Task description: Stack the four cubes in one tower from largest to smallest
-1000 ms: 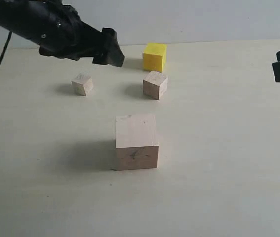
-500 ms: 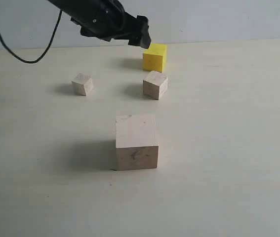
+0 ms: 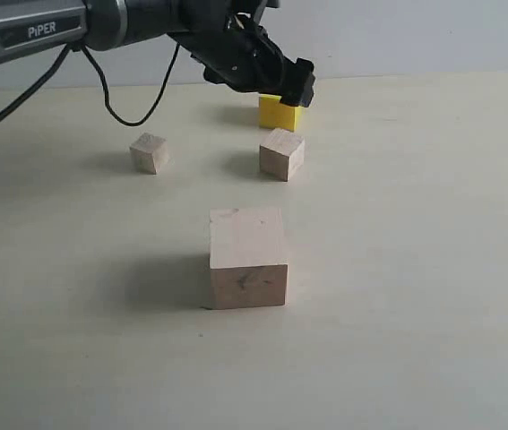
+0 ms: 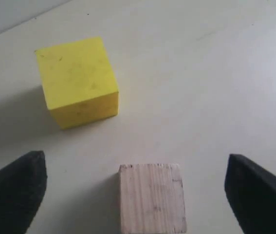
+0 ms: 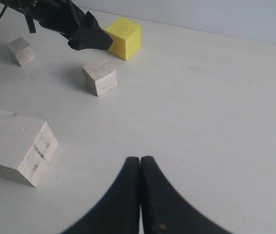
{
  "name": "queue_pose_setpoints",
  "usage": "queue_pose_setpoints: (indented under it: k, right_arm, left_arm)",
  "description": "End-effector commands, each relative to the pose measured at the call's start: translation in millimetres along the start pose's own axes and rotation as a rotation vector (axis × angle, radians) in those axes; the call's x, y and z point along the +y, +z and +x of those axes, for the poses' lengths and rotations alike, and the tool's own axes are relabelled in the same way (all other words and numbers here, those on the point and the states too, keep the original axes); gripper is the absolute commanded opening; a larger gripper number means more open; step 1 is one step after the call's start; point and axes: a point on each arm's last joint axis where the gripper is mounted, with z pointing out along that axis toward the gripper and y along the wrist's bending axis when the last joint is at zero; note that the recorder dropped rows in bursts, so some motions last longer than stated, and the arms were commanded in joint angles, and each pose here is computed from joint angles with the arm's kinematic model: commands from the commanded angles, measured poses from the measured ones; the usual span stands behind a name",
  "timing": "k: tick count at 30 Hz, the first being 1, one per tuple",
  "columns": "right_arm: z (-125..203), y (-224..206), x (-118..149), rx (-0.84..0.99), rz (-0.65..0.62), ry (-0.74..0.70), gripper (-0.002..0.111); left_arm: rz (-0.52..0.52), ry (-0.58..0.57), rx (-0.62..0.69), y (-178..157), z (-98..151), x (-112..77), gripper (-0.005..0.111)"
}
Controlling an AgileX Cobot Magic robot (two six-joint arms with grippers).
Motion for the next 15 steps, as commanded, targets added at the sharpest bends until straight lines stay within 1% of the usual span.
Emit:
queue_pose_setpoints:
  k: [1, 6, 15]
  right_arm:
    - [7, -4, 0, -0.018, 0.007, -0.009, 0.000]
    - [19, -5, 0, -0.062, 0.007, 0.022, 0.000]
    - [21, -14, 0, -0.097, 0.011, 0.012, 0.000]
  left_arm:
    - [-0.013, -0.009, -0.046, 7, -3, 0.1, 0.094]
    - [-0.019, -0.015, -0.060, 14, -1, 1.6, 0.094]
    - [-0.020, -0.015, -0.061, 17, 1, 2.2, 0.094]
